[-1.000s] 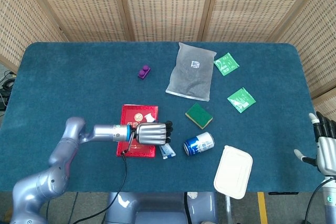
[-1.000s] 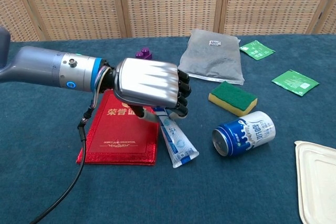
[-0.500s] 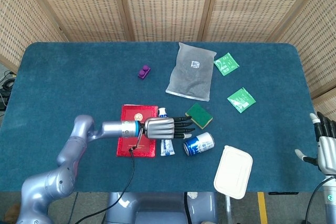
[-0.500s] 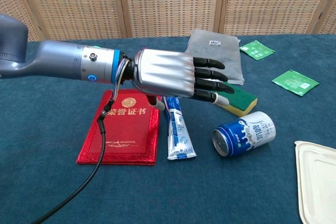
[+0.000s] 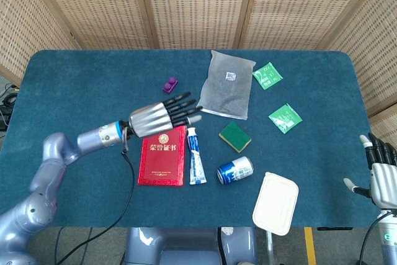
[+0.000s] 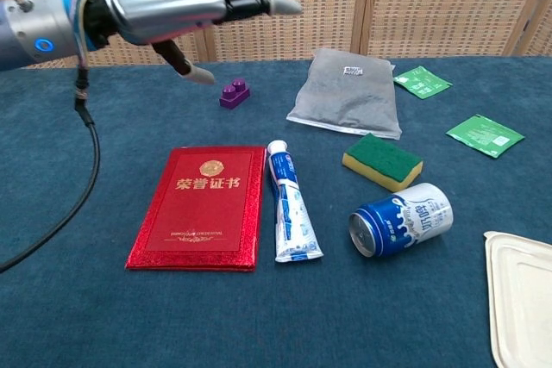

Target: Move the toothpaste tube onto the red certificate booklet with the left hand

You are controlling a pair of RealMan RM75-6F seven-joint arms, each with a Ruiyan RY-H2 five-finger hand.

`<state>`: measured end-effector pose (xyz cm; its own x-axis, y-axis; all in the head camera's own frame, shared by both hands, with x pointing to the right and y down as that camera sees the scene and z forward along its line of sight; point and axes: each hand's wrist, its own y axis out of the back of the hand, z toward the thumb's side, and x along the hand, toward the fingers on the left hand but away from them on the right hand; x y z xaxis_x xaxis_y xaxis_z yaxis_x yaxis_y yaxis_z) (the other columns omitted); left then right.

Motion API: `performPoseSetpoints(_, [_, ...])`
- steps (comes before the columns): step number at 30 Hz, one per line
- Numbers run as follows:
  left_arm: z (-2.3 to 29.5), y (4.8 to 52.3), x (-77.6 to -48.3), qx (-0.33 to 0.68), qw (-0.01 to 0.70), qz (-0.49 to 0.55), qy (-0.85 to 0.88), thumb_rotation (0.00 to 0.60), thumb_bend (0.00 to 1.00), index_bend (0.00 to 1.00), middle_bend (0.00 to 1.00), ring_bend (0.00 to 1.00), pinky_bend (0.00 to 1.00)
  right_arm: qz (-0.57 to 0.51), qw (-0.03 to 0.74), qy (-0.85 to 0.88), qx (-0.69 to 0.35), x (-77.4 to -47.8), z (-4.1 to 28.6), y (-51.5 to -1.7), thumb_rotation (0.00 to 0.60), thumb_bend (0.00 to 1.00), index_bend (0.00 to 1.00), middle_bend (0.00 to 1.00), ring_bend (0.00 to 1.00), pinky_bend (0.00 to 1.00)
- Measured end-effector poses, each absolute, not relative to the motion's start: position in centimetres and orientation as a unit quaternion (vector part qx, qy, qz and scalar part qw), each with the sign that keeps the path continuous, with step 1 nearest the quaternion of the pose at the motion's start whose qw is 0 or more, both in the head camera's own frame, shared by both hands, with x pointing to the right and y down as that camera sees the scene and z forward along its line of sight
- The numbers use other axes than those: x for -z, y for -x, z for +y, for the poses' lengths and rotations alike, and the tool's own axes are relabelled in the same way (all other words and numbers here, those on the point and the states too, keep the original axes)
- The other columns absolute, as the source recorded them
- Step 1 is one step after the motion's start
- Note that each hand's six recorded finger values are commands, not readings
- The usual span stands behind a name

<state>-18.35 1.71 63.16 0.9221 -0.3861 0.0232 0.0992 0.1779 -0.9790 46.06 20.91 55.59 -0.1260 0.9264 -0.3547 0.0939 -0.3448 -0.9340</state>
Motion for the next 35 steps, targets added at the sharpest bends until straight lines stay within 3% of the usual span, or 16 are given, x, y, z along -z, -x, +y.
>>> performPoseSetpoints(5, [1.4,24.1,-63.6,0.235,0.697,0.209,0.644,0.600,0.00,0.00,0.00,0.00,0.00,-0.451,0.348,0.570,-0.593,-55.6,21.0,-45.5,0.600,0.00,0.00,0.00,0.00,0.00])
performPoseSetpoints(11, [3.3,30.0,-64.0,0.311,0.613,0.287,0.667,0.600,0.00,0.00,0.00,0.00,0.00,-0.449,0.348,0.580,-0.583,-55.4,21.0,-44.9,0.600,0.00,0.00,0.00,0.00,0.00])
performPoseSetpoints(17, [7.6,34.9,-62.4,0.399,0.486,0.352,0.693,0.600,0.00,0.00,0.00,0.00,0.00,-0.449,0.347,0.588,-0.576,-55.1,21.1,-44.7,0.600,0.00,0.00,0.00,0.00,0.00])
performPoseSetpoints(24, [15.3,42.4,-57.3,0.542,0.359,0.391,0.652,0.600,0.00,0.00,0.00,0.00,0.00,-0.452,0.352,0.591,-0.568,-54.2,21.3,-44.6,0.600,0.00,0.00,0.00,0.00,0.00])
performPoseSetpoints(30, [19.5,46.6,-54.9,0.596,0.343,0.403,0.604,0.600,0.00,0.00,0.00,0.00,0.00,-0.451,0.357,0.590,-0.566,-53.8,21.4,-44.6,0.600,0.00,0.00,0.00,0.00,0.00])
performPoseSetpoints(35, [20.3,47.4,-54.7,0.600,0.353,0.400,0.596,0.600,0.00,0.00,0.00,0.00,0.00,-0.446,0.362,0.592,-0.566,-53.6,21.6,-44.5,0.600,0.00,0.00,0.00,0.00,0.00])
